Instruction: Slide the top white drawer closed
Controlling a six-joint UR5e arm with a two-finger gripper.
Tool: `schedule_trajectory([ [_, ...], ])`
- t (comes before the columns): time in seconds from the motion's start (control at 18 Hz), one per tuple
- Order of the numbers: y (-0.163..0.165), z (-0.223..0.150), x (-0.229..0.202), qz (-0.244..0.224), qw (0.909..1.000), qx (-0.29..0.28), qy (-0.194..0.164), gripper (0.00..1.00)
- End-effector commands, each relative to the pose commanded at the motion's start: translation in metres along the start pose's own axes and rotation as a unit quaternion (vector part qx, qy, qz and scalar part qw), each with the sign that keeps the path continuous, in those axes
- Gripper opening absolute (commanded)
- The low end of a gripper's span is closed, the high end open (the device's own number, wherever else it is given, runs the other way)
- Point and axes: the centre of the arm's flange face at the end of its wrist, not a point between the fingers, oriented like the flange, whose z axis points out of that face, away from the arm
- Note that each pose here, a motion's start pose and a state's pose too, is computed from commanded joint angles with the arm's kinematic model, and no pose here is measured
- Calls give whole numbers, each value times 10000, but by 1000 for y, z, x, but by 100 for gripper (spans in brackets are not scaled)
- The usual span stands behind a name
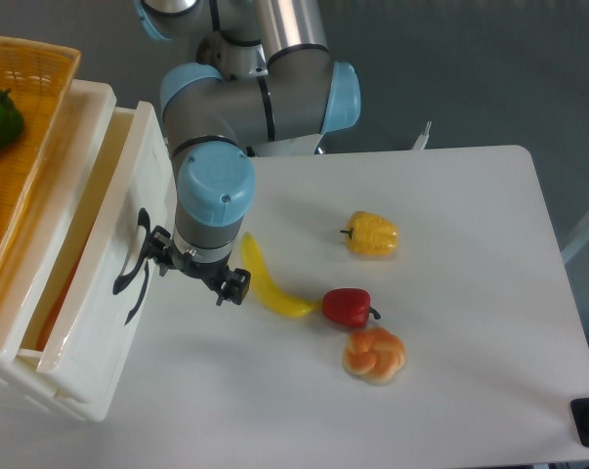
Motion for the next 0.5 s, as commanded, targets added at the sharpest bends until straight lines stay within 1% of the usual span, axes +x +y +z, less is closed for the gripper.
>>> schedule_trajectory([
  [0.5, -6, 4, 14, 37, 10000, -16, 10, 100],
])
